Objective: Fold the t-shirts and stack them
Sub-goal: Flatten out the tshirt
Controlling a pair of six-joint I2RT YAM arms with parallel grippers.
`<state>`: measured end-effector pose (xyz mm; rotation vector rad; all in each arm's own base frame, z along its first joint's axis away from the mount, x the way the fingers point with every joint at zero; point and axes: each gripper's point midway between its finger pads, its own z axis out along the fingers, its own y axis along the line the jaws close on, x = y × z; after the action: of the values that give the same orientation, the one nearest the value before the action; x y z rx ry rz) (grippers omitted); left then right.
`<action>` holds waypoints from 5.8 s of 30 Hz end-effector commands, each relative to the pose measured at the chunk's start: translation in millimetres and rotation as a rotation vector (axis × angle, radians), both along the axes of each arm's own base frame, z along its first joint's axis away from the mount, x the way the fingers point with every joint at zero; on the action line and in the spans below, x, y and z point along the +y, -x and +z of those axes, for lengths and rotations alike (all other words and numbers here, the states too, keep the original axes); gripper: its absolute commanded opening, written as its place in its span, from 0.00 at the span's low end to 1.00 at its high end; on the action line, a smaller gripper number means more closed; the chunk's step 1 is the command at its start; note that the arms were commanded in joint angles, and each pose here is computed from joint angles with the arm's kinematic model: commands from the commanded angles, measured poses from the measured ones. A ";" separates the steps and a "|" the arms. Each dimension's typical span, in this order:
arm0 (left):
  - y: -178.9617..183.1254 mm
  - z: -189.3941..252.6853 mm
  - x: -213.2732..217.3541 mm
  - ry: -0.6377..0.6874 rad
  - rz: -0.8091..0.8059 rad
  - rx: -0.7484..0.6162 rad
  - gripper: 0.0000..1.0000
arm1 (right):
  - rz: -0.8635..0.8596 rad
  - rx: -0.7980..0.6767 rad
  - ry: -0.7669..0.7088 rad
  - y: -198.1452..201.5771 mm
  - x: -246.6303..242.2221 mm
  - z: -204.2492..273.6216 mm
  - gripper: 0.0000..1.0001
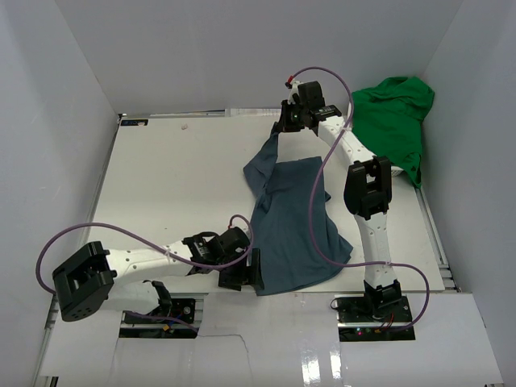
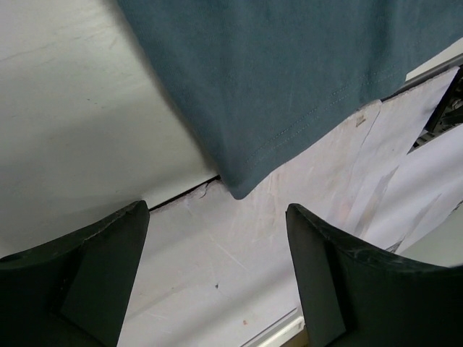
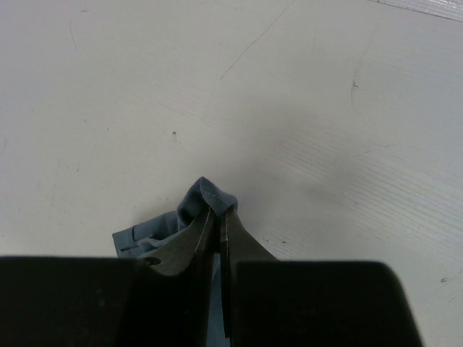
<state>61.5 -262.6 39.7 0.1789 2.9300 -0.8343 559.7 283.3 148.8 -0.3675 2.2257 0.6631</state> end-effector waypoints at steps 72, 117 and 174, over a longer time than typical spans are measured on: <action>-256.1 190.4 172.7 -0.230 0.445 -0.523 0.00 | -0.139 -0.491 -0.104 129.8 -103.3 299.2 0.08; -134.0 466.0 247.5 0.055 0.807 -1.554 0.00 | -0.123 -1.343 -0.363 518.8 -218.4 486.9 0.08; 23.2 592.6 306.6 0.291 1.029 -1.975 0.00 | -0.234 -2.052 -0.585 749.5 -286.8 588.7 0.08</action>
<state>18.6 33.8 637.6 -0.2583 0.7392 -0.3905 -175.8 19.5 715.8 -0.3458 0.1695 0.3661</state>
